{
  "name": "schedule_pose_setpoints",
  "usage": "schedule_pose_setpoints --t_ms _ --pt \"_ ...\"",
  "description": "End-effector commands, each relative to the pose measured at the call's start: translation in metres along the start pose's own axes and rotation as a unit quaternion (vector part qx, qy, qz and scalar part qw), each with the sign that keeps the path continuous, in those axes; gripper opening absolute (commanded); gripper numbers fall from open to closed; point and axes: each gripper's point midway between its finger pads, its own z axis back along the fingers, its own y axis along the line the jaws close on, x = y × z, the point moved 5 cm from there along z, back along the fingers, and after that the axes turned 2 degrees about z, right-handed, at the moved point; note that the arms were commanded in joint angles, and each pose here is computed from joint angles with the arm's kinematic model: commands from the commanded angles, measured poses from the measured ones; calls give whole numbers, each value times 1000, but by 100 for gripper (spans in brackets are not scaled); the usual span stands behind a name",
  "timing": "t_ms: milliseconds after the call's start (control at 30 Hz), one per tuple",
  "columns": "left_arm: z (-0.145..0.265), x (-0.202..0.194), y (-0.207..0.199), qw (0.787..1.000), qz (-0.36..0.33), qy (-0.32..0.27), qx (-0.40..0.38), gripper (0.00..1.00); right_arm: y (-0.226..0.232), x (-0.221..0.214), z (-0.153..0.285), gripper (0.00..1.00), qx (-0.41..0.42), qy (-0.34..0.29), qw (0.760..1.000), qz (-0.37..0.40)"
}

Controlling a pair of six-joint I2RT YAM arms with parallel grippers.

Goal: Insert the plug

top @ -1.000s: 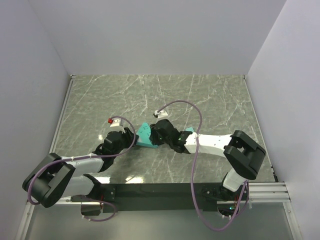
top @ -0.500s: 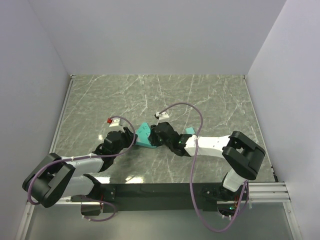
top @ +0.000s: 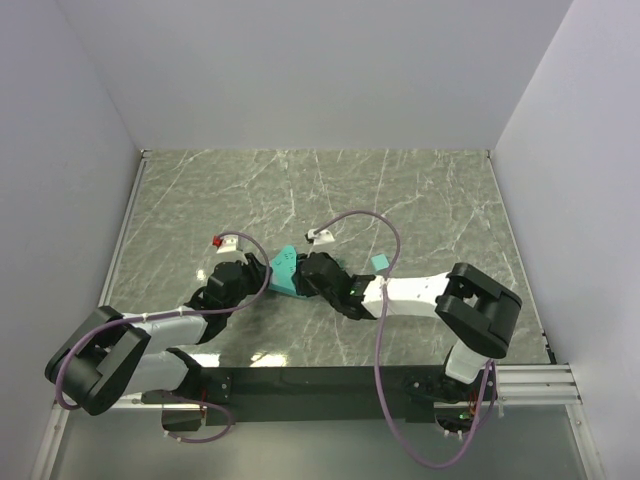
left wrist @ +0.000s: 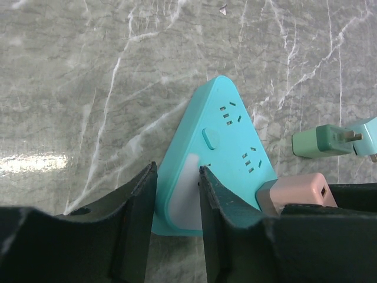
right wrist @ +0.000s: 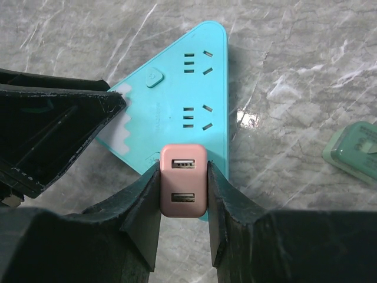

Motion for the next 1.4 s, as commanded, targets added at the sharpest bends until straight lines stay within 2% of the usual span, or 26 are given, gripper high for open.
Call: schedule_pose_setpoints --t_ms 0,300,433,567,633,667,733,767,867,1067,1200,1300,1367 --pt "3 -15 -12 998 -3 49 -37 38 -43 -145 29 0 -60 275 958 62" --pt "3 -15 -12 998 -2 49 -40 38 -45 -164 35 0 -77 292 952 58" --pt "3 -15 -12 998 -3 49 -38 38 -41 -152 34 0 -79 273 957 64" --pt "2 -13 -12 998 -6 47 -35 40 -32 -119 27 1 -83 223 968 74" --pt "2 -12 -12 998 -8 44 -32 44 -24 -99 25 12 -75 201 974 76" --pt "2 -11 -12 999 -7 44 -31 46 -24 -91 24 29 -82 185 976 80" --pt "2 -9 -12 999 -8 40 -28 50 -18 -70 24 40 -75 157 981 81" --pt "2 -10 -11 999 -9 42 -27 51 -15 -62 25 50 -72 146 983 80" --pt "3 -6 -11 999 -9 33 -25 53 -10 -36 28 63 -63 107 989 76" --pt "7 2 -14 999 -9 19 -27 54 -5 11 47 73 -53 22 996 69" --pt "9 9 -15 1000 -11 4 -25 55 -8 48 74 75 -43 -46 996 57" --pt "11 17 -19 999 -12 -9 -28 59 -24 65 84 76 -60 -81 994 45" --pt "13 22 -20 999 -11 -16 -28 66 -37 67 84 76 -70 -88 993 43"
